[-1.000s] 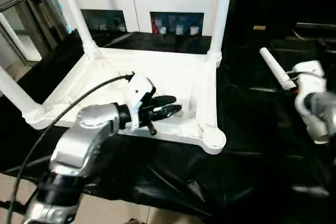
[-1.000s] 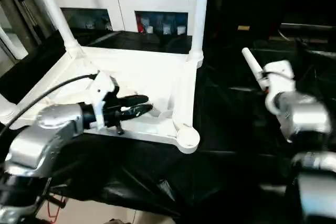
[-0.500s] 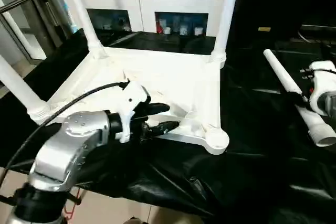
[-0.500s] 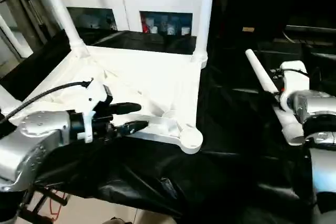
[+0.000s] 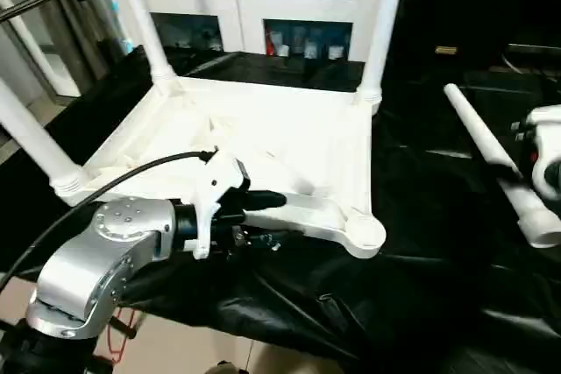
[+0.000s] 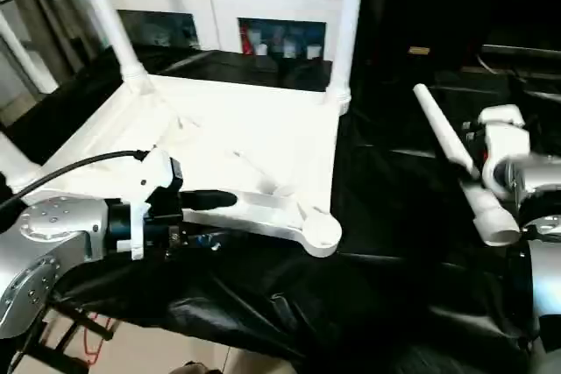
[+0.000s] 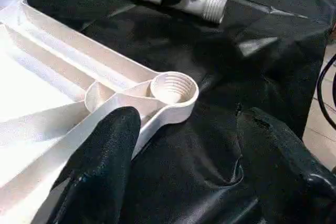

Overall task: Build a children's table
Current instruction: Pick table leg

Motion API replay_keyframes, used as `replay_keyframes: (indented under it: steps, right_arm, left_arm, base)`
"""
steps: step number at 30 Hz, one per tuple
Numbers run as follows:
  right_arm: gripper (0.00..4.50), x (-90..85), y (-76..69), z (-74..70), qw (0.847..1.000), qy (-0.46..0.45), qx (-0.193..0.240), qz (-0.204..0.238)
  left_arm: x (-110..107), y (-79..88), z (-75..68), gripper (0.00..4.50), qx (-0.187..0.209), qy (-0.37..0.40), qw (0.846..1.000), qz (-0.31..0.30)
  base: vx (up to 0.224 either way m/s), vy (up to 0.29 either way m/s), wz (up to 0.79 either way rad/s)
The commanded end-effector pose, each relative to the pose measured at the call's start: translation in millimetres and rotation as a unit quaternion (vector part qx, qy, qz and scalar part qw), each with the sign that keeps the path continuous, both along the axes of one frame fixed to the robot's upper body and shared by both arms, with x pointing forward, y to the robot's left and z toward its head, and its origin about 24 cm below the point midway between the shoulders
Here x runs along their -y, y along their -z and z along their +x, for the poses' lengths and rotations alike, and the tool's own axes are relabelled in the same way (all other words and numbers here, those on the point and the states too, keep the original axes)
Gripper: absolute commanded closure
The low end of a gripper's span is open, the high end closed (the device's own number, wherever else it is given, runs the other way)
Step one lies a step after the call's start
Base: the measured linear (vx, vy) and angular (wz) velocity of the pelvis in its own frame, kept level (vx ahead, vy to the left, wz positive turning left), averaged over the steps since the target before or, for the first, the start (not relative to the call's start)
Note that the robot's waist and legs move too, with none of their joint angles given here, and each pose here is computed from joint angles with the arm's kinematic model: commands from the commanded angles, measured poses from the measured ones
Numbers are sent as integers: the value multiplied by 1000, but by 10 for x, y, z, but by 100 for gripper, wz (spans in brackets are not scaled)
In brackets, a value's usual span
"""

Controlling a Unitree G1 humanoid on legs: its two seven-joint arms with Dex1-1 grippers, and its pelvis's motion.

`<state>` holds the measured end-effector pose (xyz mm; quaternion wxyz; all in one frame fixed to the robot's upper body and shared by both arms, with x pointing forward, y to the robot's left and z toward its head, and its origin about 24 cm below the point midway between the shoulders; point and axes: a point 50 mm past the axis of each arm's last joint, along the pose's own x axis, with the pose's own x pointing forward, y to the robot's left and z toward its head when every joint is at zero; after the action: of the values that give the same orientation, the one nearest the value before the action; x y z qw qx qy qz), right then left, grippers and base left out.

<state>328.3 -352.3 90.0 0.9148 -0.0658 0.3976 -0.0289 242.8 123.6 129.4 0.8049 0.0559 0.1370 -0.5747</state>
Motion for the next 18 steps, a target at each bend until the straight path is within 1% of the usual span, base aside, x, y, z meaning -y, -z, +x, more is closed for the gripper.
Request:
replay_keyframes:
  steps: [1,7,9,10,13,14,15,17,18]
  right_arm:
    - [69,26,41,-51,1000,3,-28,-7]
    - [69,75,103,-126,997,8,-68,-35]
    - [69,75,107,-130,997,6,-73,-37]
    - [96,70,118,-138,996,6,-79,-35]
    - [108,79,136,-156,996,9,-84,-36]
    - [138,77,145,-161,996,12,-85,-33]
    - [138,69,161,-167,996,13,-87,-27]
    - [155,59,204,-185,995,16,-92,-23]
    - [155,59,204,-185,995,16,-92,-23]
  left_arm:
    - [20,-40,1,119,8,8,1000,-1]
    - [30,-38,7,119,13,7,1000,-1]
    - [31,-37,4,119,13,7,1000,-1]
    - [24,-40,1,119,13,7,1000,0]
    - [18,-52,6,119,13,6,1000,-2]
    - [19,-54,9,119,12,5,1000,-4]
    - [21,-58,20,119,11,3,1000,-11]
    - [17,-43,38,119,6,0,1000,-17]
    - [17,-43,38,119,6,0,1000,-17]
  base:
    - [0,0,0]
    - [0,0,0]
    - [0,0,0]
    - [0,0,0]
    - [0,0,0]
    - [0,0,0]
    - [0,0,0]
    - [0,0,0]
    - [0,0,0]
